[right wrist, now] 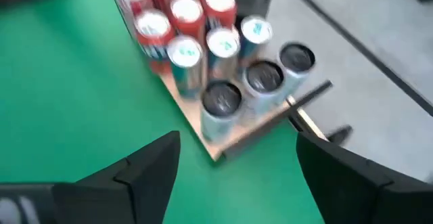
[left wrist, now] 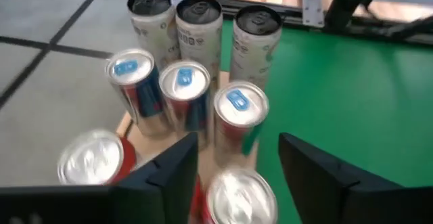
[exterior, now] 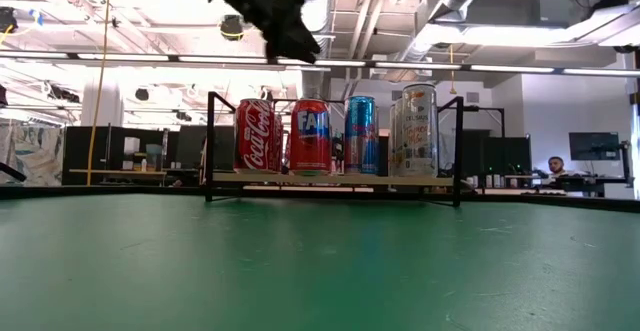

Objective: Place canned beverage on shelf
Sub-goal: Adjust the blue soda can on the shelf

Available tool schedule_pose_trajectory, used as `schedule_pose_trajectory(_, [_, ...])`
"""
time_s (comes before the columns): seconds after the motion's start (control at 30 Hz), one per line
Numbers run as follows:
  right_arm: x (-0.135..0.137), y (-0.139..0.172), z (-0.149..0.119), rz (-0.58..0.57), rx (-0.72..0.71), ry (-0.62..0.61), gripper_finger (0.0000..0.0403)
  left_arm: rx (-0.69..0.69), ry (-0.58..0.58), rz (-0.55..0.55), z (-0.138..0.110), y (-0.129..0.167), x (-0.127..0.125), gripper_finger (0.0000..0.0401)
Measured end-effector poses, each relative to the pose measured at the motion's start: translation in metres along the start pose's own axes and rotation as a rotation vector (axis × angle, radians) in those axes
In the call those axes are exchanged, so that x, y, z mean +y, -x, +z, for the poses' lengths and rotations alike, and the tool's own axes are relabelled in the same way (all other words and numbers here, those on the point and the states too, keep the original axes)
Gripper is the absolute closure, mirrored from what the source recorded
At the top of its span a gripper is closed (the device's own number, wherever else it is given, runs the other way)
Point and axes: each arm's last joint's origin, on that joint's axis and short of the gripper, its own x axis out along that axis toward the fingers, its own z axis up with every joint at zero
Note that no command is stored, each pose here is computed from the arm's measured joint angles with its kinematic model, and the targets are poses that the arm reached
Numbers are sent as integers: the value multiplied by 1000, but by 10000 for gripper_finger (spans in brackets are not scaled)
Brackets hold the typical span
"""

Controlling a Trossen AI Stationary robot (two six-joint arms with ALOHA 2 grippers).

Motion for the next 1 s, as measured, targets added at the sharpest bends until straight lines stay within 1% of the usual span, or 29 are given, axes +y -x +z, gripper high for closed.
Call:
schedule_pose_trajectory(0.07, [2,3,-10,24,-58,-30,99,26,-37,-3,5,-13,3,235])
schedule_pose_trajectory(0.17, [5,0,-25,50,-92,-73,113,76,-71,-19,4,-36,6,285])
schedule_pose_trajectory(0.3, [5,-4,-40,61,-80,-123,117,123,-92,-41,-3,-56,7,367])
schedule_pose_trajectory(0.33, [6,-5,-42,62,-73,-130,117,134,-96,-44,-6,-60,7,383])
schedule_pose_trajectory(0.37, [5,-5,-43,62,-71,-138,117,146,-100,-42,-8,-63,6,391])
schedule_pose_trajectory(0.57, [5,-5,-44,62,-72,-145,117,191,-169,18,-16,-80,-1,400])
schedule_pose_trajectory(0.77, [5,-5,-44,62,-73,-141,117,221,-195,-7,-24,-97,-13,401])
schedule_pose_trajectory(1.0, [5,-5,-44,62,-72,-138,117,186,-230,-13,-21,-100,-21,401])
